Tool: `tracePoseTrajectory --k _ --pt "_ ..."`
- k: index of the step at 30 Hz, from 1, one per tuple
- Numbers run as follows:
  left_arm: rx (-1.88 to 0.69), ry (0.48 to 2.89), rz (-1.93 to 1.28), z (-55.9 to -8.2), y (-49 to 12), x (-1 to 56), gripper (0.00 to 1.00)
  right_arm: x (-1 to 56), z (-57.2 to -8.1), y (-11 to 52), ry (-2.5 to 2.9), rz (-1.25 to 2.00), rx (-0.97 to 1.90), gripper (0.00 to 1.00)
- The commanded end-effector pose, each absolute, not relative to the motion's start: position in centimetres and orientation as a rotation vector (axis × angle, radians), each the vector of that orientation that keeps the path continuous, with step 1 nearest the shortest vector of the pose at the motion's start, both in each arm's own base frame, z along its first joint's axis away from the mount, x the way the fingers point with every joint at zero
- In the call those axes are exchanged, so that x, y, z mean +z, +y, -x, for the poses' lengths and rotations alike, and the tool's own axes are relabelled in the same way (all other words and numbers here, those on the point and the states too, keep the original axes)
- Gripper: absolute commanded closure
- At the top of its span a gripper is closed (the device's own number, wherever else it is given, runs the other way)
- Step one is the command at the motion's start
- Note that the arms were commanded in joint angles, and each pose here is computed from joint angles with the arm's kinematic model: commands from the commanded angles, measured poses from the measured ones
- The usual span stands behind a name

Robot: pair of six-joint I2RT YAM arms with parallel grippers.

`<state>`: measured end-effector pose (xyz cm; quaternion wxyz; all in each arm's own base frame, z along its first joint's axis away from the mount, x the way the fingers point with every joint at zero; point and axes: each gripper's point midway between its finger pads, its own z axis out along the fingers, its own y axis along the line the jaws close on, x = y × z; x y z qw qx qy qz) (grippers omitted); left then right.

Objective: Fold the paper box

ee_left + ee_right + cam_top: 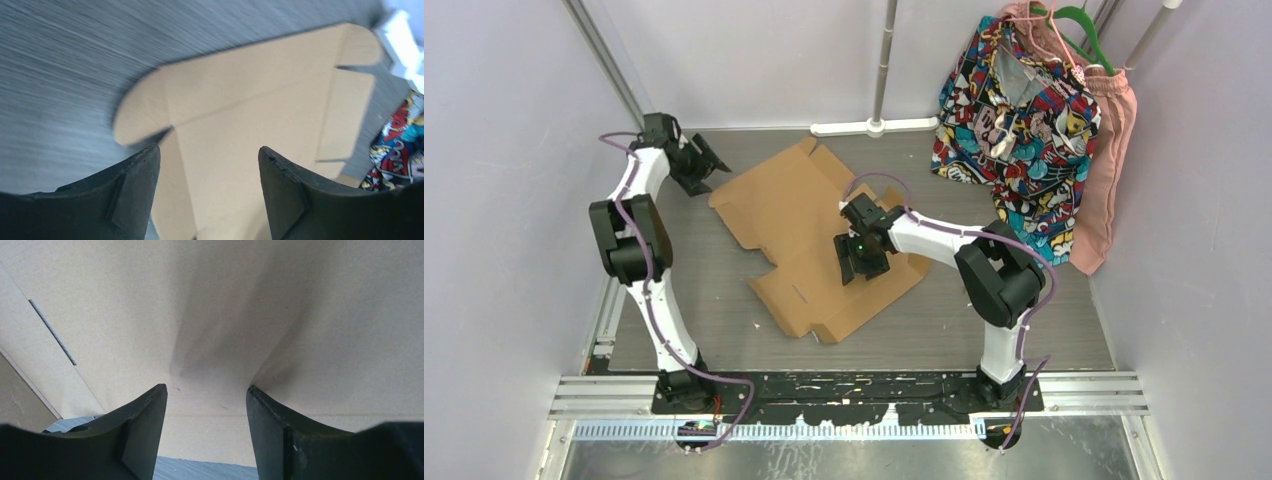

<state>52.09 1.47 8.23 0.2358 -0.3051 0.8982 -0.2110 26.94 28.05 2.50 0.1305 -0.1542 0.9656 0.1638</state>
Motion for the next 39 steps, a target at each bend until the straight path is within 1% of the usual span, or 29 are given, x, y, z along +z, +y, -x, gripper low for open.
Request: tracePoseTrajectory --k 1,6,10,13,17,21,24,26,28,32,35,37,39 --pt "-0.607 2.286 0.583 -51.5 -2.4 19.9 0.27 0.1 -27.0 27.5 2.905 0.432 0.39 0.36" --pt "-0.587 2.287 0.506 -47.1 -6.0 22.6 0.27 -2.4 -27.5 28.1 2.943 0.228 0.371 0.36" --pt "-0.568 2.29 0.441 -43.4 -8.9 23.3 0.27 -4.0 -27.7 28.4 2.917 -0.072 0.388 0.37" --pt "-0.572 2.297 0.432 -40.9 -9.5 23.5 0.27 -4.9 -27.1 29.8 2.861 -0.244 0.44 0.37" --pt "-0.557 2.29 0.435 -38.5 -9.1 23.9 0.27 -4.9 -26.7 33.7 2.787 -0.42 0.602 0.37" --pt "-0.551 2.271 0.429 -36.6 -8.8 25.2 0.27 -3.2 -26.5 39.9 2.747 -0.44 0.815 0.37" --pt "-0.539 2.254 0.43 -35.6 -8.5 26.3 0.26 0.6 -26.6 45.5 2.69 -0.341 1.064 0.37" --pt "-0.539 2.24 0.43 -34.9 -8.4 27.1 0.26 3.7 -26.6 46.8 2.659 -0.219 1.12 0.37" --pt "-0.533 2.221 0.428 -34.3 -8.2 28.2 0.26 6.8 -27.0 45.7 2.615 -0.099 1.088 0.37" --pt "-0.539 2.169 0.425 -33.5 -8.0 30.2 0.25 12.7 -28.7 40.7 2.526 0.136 0.947 0.34" --pt "-0.539 2.172 0.427 -33.4 -8.0 30.0 0.24 16.7 -30.9 37.5 2.45 0.269 0.922 0.33" --pt "-0.544 2.19 0.431 -33.5 -8.1 29.3 0.21 18.6 -33.3 35.2 2.404 0.288 0.883 0.33" --pt "-0.577 2.212 0.43 -33.7 -8.6 28.3 0.12 19.3 -36.4 32.7 2.367 0.331 0.754 0.33"
